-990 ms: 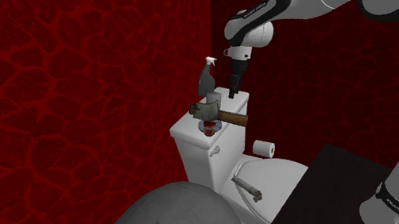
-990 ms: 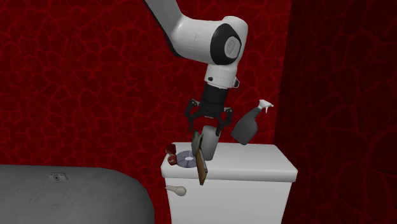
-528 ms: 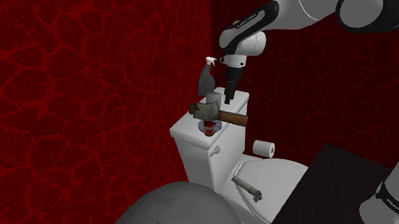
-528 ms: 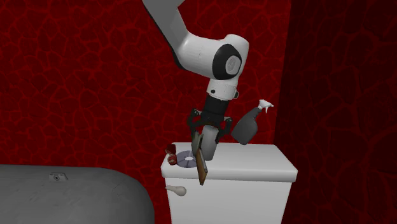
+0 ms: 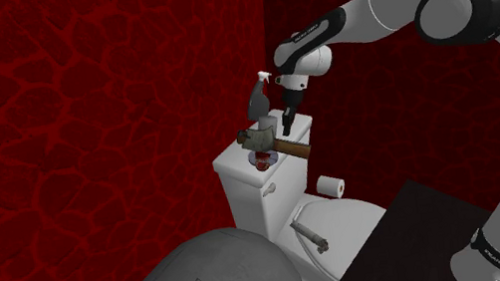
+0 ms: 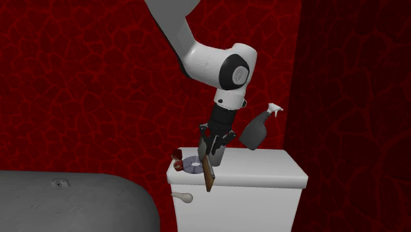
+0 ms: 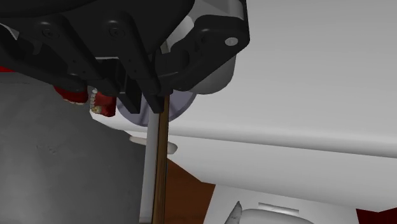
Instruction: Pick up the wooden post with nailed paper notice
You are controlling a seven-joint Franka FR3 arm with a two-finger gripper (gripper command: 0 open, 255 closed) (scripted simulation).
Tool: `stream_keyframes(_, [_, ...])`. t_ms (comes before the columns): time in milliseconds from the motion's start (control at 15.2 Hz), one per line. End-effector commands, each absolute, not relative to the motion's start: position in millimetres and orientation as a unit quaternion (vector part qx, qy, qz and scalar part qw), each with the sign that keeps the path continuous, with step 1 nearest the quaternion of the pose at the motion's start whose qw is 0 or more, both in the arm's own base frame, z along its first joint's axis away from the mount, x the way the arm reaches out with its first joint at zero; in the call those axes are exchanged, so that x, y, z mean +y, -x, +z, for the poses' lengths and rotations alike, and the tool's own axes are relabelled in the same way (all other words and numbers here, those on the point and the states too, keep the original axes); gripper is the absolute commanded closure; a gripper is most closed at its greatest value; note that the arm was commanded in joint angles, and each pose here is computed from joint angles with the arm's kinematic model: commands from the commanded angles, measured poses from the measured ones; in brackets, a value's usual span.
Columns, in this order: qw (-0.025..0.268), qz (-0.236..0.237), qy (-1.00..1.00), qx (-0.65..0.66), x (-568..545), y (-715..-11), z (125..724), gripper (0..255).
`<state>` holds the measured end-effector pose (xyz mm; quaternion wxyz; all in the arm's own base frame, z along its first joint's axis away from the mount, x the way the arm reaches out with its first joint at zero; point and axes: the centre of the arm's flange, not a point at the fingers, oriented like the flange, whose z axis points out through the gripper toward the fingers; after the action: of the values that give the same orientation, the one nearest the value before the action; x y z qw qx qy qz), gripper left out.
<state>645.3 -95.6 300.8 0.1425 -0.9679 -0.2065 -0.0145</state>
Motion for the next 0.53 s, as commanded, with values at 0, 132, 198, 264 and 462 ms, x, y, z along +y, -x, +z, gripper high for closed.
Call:
stream_keyframes(0, [0.142,-0.015,0.968,-0.206,-95.6,-645.3,300.7,255])
stream_keyframes(132, [0.142,-0.015,0.968,-0.206,-95.6,-645.3,300.8,255])
stream_keyframes(198, [0.142,-0.015,0.968,-0.206,-95.5,-645.3,300.8,255])
stream_keyframes(264, [0.142,-0.015,0.968,-0.206,-95.5,-645.3,300.8,255])
stream_keyframes(462, [0.142,-0.015,0.968,-0.206,-96.0,-644.8,310.4,255])
